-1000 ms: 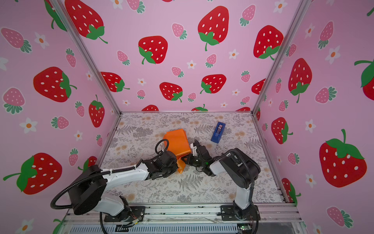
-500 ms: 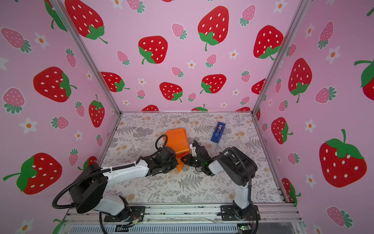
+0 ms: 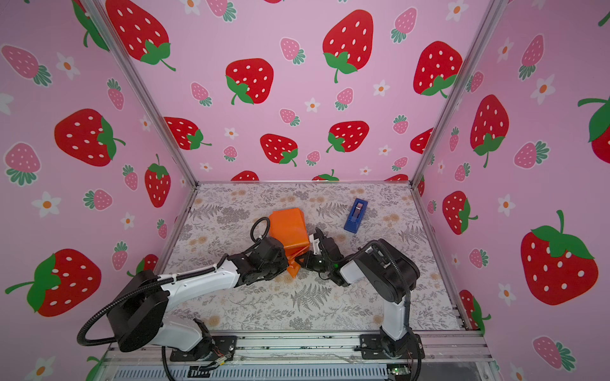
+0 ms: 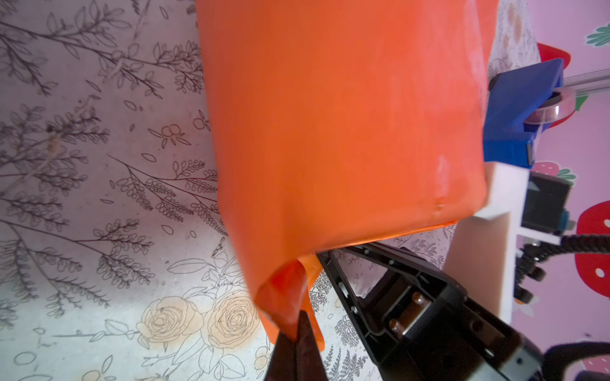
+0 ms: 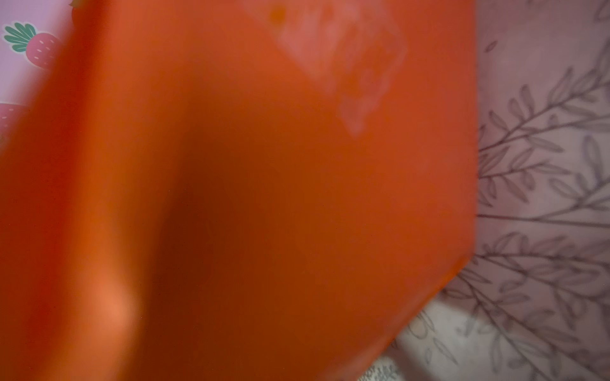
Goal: Wrap a gift box in wrapping paper
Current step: Fold the wrapping paper for the gift box.
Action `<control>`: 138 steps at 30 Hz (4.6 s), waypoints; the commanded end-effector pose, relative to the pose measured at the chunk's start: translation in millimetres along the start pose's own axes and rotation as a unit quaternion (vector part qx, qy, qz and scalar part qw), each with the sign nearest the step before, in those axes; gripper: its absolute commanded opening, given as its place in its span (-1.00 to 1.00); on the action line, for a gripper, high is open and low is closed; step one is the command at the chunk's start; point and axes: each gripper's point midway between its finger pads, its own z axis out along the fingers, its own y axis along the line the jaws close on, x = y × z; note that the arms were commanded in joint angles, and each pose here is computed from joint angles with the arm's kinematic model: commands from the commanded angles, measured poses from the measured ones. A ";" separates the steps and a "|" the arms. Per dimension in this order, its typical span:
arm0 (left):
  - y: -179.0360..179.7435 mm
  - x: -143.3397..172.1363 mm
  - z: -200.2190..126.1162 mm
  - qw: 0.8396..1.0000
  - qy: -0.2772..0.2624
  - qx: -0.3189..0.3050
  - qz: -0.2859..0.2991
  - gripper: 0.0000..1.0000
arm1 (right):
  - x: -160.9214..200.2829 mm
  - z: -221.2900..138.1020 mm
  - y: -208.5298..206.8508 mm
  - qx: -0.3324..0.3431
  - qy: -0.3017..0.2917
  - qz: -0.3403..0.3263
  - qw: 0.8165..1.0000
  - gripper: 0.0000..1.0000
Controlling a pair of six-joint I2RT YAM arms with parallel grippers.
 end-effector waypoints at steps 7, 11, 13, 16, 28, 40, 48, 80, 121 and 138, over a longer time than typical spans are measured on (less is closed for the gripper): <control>-16.7 -24.1 7.1 0.999 -0.040 0.008 -0.033 -1.00 | -1.5 1.4 6.0 -0.008 0.001 -0.015 1.000 -0.84; -13.6 -31.3 8.3 0.997 -0.058 0.005 -0.053 -1.00 | 0.7 -1.2 7.4 -0.010 0.004 -0.021 1.000 -0.78; -14.2 -34.2 9.1 0.996 -0.066 0.007 -0.059 -1.00 | 1.5 -3.0 8.6 -0.011 0.004 -0.025 1.000 -0.74; -11.6 -38.2 10.8 0.995 -0.075 0.003 -0.073 -1.00 | 1.4 -6.4 11.1 -0.013 0.002 -0.037 0.999 -0.66; 1.5 -40.5 12.7 0.990 -0.089 -0.015 -0.109 -1.00 | 5.4 -5.2 25.9 -0.050 0.015 -0.088 0.995 -0.24; 2.5 -41.6 12.6 0.989 -0.090 -0.015 -0.114 -1.00 | 8.6 9.1 20.2 -0.046 0.020 -0.095 0.994 -0.42; -0.5 -42.6 7.0 0.990 -0.089 -0.010 -0.107 -0.98 | 1.1 14.1 25.6 -0.051 0.006 -0.104 0.993 -0.85; -63.0 -115.4 5.8 0.943 0.131 -0.010 0.307 -0.85 | -3.2 2.8 7.0 0.010 -0.005 -0.118 0.993 -1.00; -70.9 -106.9 -14.3 0.827 0.087 -0.076 0.550 -0.22 | -62.8 21.8 3.6 0.003 -0.009 -0.146 0.989 -1.00; -18.2 -96.0 19.7 0.768 0.051 -0.138 0.623 0.68 | -62.1 21.1 2.6 0.002 -0.007 -0.142 0.990 -1.00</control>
